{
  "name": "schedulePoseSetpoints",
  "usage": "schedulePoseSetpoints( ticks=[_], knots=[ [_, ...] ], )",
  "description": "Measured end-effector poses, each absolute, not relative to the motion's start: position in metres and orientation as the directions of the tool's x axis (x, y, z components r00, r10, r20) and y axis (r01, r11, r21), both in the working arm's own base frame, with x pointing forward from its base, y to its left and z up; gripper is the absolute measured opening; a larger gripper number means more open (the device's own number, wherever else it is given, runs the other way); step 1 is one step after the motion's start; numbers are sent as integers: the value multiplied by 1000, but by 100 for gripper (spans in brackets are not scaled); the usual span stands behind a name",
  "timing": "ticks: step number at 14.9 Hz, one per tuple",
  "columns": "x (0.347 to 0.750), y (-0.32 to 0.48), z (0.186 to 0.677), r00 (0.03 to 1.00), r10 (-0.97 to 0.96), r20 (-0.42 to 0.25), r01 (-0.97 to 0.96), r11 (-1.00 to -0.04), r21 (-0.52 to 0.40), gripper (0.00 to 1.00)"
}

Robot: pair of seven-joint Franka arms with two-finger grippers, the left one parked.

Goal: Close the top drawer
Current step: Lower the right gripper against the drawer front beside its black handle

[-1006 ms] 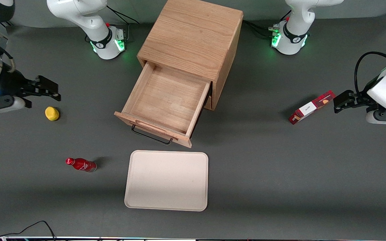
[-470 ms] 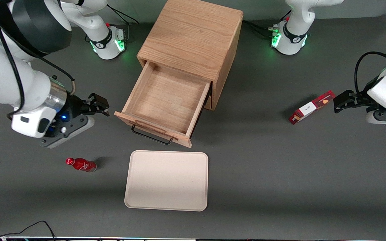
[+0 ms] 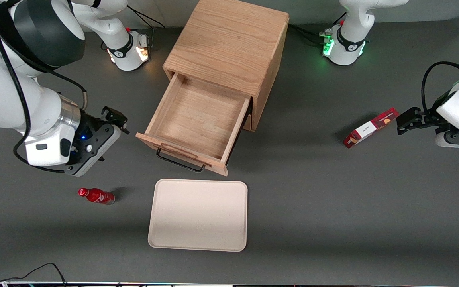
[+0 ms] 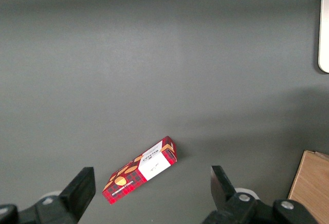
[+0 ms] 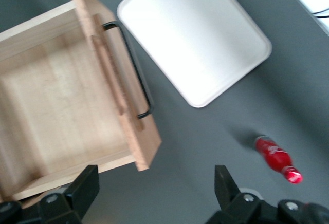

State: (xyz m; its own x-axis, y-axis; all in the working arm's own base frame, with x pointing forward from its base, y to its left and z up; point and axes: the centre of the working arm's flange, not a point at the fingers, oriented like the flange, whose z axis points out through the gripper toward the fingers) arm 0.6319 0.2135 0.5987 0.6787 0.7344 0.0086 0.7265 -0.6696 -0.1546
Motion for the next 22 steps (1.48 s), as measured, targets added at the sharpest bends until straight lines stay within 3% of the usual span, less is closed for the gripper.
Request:
schedulePoseSetpoints(
  ticks=[5,9,22],
  knots=[
    [639,226,585,588,807,48,801,-574,-168,100],
    [660,234,547,495,865,79,862,-478,-165,100],
    [687,256,429,497,865,70,832,-452,-322,100]
  ],
)
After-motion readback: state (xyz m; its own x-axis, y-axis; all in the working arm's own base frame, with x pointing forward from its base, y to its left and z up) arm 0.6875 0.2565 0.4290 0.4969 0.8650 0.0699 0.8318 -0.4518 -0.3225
